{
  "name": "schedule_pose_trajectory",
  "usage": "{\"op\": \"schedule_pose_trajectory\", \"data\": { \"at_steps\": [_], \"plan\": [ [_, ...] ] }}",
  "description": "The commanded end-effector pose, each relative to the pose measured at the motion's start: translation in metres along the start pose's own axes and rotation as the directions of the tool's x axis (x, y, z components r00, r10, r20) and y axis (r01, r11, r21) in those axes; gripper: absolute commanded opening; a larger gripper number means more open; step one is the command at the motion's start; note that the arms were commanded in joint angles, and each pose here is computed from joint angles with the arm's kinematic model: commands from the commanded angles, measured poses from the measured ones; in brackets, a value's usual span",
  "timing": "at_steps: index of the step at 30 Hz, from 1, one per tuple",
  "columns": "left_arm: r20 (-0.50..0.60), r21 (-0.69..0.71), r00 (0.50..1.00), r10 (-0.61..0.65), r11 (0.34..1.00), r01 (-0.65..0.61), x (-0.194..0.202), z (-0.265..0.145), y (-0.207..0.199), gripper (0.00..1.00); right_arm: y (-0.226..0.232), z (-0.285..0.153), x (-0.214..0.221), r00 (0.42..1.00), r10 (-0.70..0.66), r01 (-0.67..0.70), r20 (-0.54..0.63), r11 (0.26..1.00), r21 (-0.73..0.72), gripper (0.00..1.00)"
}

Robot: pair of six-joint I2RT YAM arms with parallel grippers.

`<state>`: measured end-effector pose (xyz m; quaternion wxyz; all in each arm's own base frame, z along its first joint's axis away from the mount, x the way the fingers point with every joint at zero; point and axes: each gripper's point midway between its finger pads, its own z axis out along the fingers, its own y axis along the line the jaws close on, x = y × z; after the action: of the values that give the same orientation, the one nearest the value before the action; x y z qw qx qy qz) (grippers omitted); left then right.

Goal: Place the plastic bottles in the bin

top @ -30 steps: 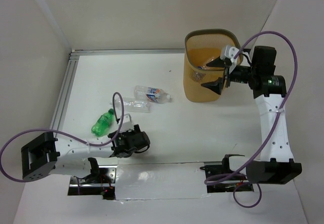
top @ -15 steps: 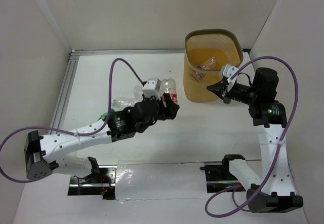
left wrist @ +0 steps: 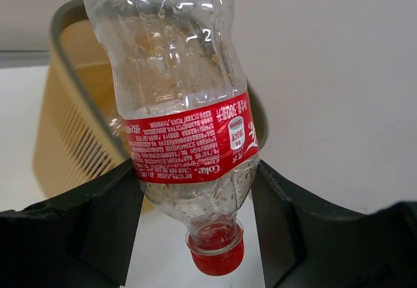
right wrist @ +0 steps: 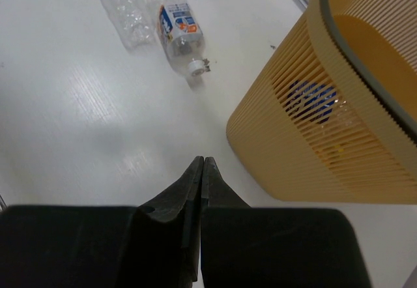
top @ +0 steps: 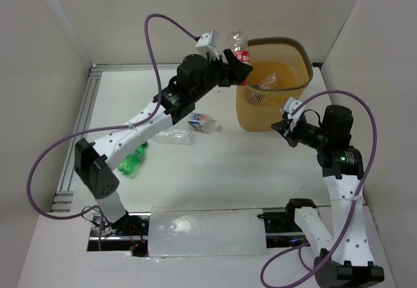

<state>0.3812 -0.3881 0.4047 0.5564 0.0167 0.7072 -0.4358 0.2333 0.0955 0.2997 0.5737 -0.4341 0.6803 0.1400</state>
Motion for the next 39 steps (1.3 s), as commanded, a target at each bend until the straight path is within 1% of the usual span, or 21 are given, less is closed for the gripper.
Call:
{"op": "schedule_pose_trajectory", "data": {
  "at_steps": [1, 2, 5, 7, 9, 10, 11, 13, 14, 15, 17, 18, 20, 21, 23, 26, 30, 32, 35, 37, 39],
  "plan": [
    [0.064, 0.241, 0.997, -0.053, 0.97, 0.036, -0.043, 0.011, -0.053, 0.16, 0.006, -0.003, 0.012, 1.0, -0.003, 0.003, -0.024, 1.0, 0.008, 0.0],
    [0.038, 0.239, 0.997, -0.061, 0.97, 0.05, -0.028, 0.028, -0.047, 0.16, 0.008, -0.001, 0.017, 0.999, 0.008, -0.008, -0.032, 1.0, 0.001, 0.0],
    [0.048, 0.278, 0.993, -0.111, 0.956, 0.093, -0.038, 0.044, -0.049, 0.19, 0.014, -0.001, 0.022, 0.999, 0.015, -0.016, -0.039, 1.0, -0.016, 0.0],
    [0.02, 0.269, 0.992, -0.121, 0.957, 0.111, -0.021, 0.059, -0.04, 0.28, 0.021, -0.002, 0.026, 0.999, 0.022, -0.024, -0.046, 0.999, -0.034, 0.0],
    [0.037, 0.27, 0.992, -0.124, 0.957, 0.109, -0.023, 0.068, -0.039, 0.31, 0.023, -0.002, 0.028, 0.999, 0.023, -0.025, -0.047, 0.999, -0.035, 0.02],
    [0.018, 0.241, 0.992, -0.123, 0.964, 0.115, -0.009, 0.08, -0.027, 0.41, 0.024, -0.001, 0.033, 0.998, 0.032, -0.034, -0.054, 0.999, -0.04, 0.04],
    [0.035, 0.232, 0.991, -0.127, 0.966, 0.115, -0.014, 0.084, -0.027, 0.48, 0.024, -0.001, 0.033, 0.998, 0.032, -0.034, -0.054, 0.999, -0.04, 0.06],
    [0.028, 0.196, 0.993, -0.116, 0.975, 0.108, -0.007, 0.093, -0.017, 0.55, 0.027, -0.002, 0.035, 0.998, 0.032, -0.034, -0.054, 0.999, -0.04, 0.11],
    [0.04, 0.176, 0.993, -0.108, 0.979, 0.099, -0.007, 0.1, -0.012, 0.6, 0.028, -0.003, 0.033, 0.998, 0.035, -0.036, -0.049, 0.999, -0.036, 0.17],
    [0.03, 0.179, 0.994, -0.108, 0.979, 0.1, -0.002, 0.101, -0.016, 0.69, 0.03, -0.002, 0.035, 0.998, 0.041, -0.044, -0.047, 0.998, -0.047, 0.2],
    [0.036, 0.166, 0.996, -0.083, 0.983, 0.076, -0.003, 0.106, -0.014, 0.78, 0.029, -0.003, 0.036, 0.998, 0.045, -0.047, -0.049, 0.998, -0.039, 0.31],
    [0.045, 0.16, 0.995, -0.084, 0.984, 0.076, -0.007, 0.105, -0.015, 0.87, 0.031, -0.003, 0.038, 0.998, 0.046, -0.048, -0.05, 0.998, -0.04, 0.36],
    [0.039, 0.152, 0.997, -0.073, 0.986, 0.066, -0.004, 0.107, -0.012, 0.93, 0.031, -0.003, 0.038, 0.998, 0.046, -0.048, -0.05, 0.998, -0.04, 0.47],
    [0.056, 0.153, 0.996, -0.064, 0.987, 0.055, -0.009, 0.107, -0.014, 1.0, 0.032, -0.002, 0.042, 0.997, 0.053, -0.056, -0.056, 0.997, -0.044, 0.56],
    [0.057, 0.152, 0.997, -0.055, 0.987, 0.046, -0.01, 0.107, -0.014, 1.0, 0.033, -0.001, 0.041, 0.997, 0.054, -0.056, -0.05, 0.997, -0.051, 0.69],
    [0.053, 0.163, 0.998, -0.045, 0.986, 0.036, -0.014, 0.104, -0.019, 1.0, 0.032, 0.001, 0.04, 0.998, 0.055, -0.058, -0.044, 0.997, -0.06, 0.76],
    [0.087, 0.192, 0.996, -0.01, 0.981, -0.007, -0.035, 0.09, -0.035, 1.0, 0.032, 0.006, 0.041, 0.998, 0.043, -0.046, -0.035, 0.995, -0.092, 0.79],
    [0.109, 0.197, 0.994, 0.03, 0.979, -0.052, -0.048, 0.078, -0.042, 1.0, 0.035, 0.01, 0.041, 1.0, -0.004, 0.003, -0.008, 0.991, -0.135, 0.79],
    [0.14, 0.198, 0.985, 0.101, 0.972, -0.128, -0.074, 0.045, -0.056, 1.0, 0.037, 0.017, 0.045, 0.998, -0.063, 0.066, 0.022, 0.983, -0.172, 0.82],
    [0.143, 0.15, 0.978, 0.154, 0.973, -0.175, -0.09, 0.01, -0.051, 1.0, 0.036, 0.026, 0.046, 0.992, -0.117, 0.125, 0.047, 0.971, -0.202, 0.85],
    [0.14, 0.085, 0.974, 0.181, 0.977, -0.194, -0.099, -0.017, -0.034, 1.0, 0.037, 0.037, 0.055, 0.993, -0.117, 0.12, 0.025, 0.963, -0.243, 0.85]
  ]
}}
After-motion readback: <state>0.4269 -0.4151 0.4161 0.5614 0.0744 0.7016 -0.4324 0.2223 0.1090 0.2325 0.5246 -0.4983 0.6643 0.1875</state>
